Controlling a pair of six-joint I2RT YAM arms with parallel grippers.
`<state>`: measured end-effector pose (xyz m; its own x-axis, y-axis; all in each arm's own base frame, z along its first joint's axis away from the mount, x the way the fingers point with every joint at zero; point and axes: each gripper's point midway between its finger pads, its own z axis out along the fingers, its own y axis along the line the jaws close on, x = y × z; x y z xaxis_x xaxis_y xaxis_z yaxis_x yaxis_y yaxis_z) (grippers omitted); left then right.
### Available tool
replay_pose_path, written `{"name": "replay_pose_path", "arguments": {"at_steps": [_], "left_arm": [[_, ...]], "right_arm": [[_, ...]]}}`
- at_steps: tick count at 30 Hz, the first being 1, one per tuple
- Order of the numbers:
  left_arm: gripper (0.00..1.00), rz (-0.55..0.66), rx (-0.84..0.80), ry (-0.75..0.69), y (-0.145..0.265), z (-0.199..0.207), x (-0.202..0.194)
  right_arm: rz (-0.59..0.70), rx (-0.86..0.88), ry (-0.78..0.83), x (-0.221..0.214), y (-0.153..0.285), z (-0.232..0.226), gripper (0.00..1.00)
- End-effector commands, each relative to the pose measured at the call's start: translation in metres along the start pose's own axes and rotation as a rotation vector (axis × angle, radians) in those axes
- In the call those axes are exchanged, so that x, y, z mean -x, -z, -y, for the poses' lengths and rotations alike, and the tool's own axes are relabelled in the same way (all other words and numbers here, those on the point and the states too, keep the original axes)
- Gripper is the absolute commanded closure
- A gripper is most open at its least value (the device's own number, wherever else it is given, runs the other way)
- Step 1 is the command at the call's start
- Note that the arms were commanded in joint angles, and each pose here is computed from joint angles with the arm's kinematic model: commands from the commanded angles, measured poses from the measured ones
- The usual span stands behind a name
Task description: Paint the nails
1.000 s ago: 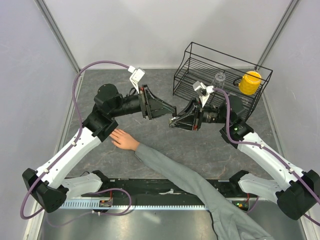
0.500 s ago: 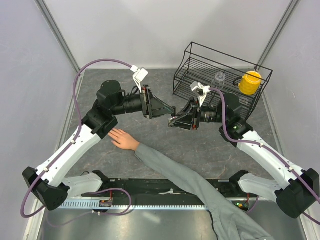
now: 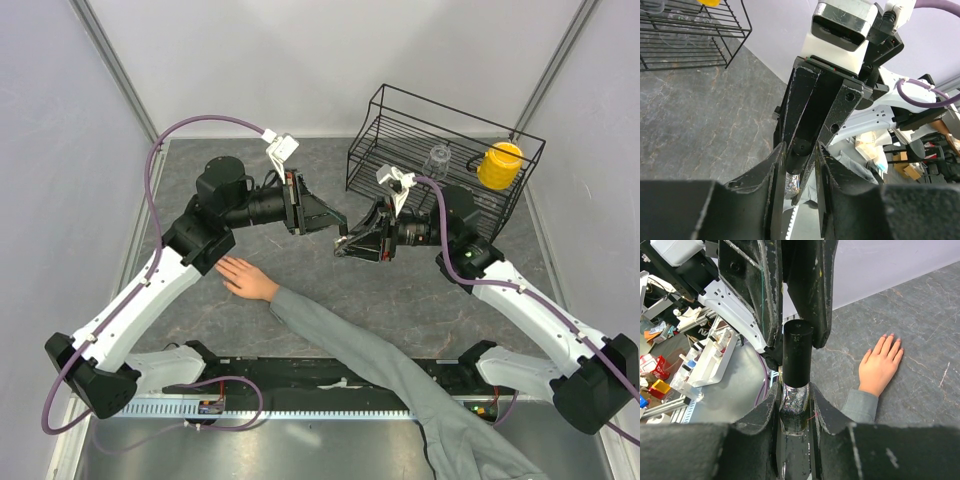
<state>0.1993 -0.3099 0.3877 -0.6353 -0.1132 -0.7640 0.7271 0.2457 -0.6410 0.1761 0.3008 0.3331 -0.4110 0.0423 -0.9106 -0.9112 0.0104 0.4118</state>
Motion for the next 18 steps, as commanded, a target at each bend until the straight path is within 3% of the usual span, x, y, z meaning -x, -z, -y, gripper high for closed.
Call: {"name": "replay_pose_path", "arguments": {"at_steps": [1, 18], "left_arm": [[0.68, 0.018, -0.003, -0.077, 0.002, 0.009, 0.012], [0.65, -0.040, 0.086, -0.139, 0.006, 0.000, 0.006]], "right_arm": [[0.026, 0.011, 0.082, 0.019, -0.004, -0.006, 1.00], [0.009, 0.008, 0.077, 0.014, -0.007, -0.002, 1.00]]}}
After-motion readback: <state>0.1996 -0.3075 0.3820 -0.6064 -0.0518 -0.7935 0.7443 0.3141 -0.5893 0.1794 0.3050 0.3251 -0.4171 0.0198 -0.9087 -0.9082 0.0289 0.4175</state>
